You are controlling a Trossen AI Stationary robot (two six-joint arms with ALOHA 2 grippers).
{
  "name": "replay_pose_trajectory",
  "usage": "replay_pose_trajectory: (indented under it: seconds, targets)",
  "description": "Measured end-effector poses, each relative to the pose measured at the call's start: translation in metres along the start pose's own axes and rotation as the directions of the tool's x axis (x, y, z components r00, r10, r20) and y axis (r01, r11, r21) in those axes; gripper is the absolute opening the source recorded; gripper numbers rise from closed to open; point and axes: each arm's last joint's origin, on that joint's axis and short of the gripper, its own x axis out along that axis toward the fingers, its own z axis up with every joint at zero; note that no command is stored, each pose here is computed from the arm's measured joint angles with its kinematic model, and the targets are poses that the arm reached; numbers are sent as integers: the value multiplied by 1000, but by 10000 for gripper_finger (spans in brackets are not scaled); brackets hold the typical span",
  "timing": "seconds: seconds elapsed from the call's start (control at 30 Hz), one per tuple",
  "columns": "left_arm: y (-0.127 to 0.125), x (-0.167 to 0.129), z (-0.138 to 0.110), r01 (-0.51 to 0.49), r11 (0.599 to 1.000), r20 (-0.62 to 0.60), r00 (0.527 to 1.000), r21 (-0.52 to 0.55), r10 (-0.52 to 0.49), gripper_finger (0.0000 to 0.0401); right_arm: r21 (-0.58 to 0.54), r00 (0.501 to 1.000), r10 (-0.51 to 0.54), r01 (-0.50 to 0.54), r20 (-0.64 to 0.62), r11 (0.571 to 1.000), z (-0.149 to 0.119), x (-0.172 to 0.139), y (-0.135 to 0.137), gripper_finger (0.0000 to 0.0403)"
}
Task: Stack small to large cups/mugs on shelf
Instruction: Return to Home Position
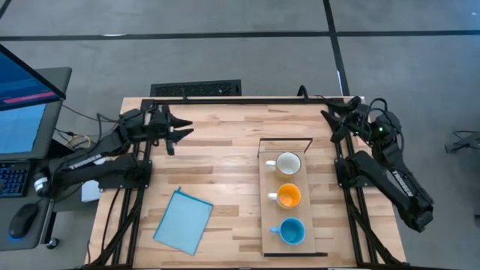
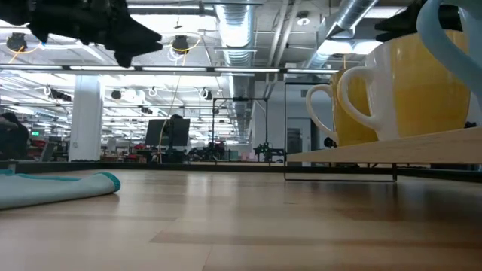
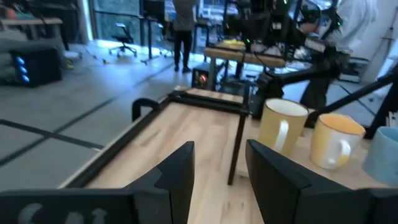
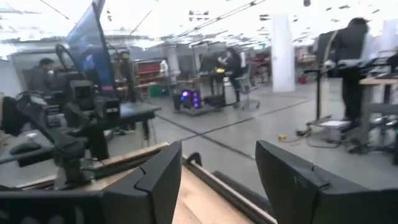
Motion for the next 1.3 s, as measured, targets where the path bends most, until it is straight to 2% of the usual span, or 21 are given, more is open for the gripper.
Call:
replay_pose_trajectory:
  seconds: [0.1, 0.2, 0.43, 0.6, 0.83, 1.0, 1.17, 1.3]
  targets:
    - [-1, -11, 0, -20, 1000, 12, 1000, 3, 20, 135, -8, 998, -42, 42, 49, 999, -6, -11, 4, 226]
    - [-2, -16, 0, -31, 999, 3, 1000, 7, 31, 135, -15, 994, -38, 40, 104, 999, -13, -22, 9, 226]
    - [-2, -19, -7, -40, 999, -60, 997, -4, 39, 135, 15, 998, -3, 2, 70, 1000, -21, -19, 9, 226]
    - [-1, -19, -9, -94, 995, -43, 995, -19, 93, 135, 29, 995, -52, 50, 80, 998, -23, -18, 8, 226]
    - [2, -21, -45, -99, 992, 124, 986, -78, 108, 135, 31, 994, -47, 44, 98, 999, -21, -18, 10, 226]
    - [4, -25, -65, -132, 985, 96, 985, -114, 143, 135, 37, 994, -61, 57, 93, 998, -22, -18, 9, 226]
    - [6, -26, -74, -144, 983, 93, 983, -116, 155, 135, 9, 994, -66, 65, 84, 998, -24, -17, 9, 226]
    - [7, -27, -85, -158, 979, 74, 983, -127, 168, 135, 30, 995, -61, 59, 81, 998, -39, -12, 5, 226]
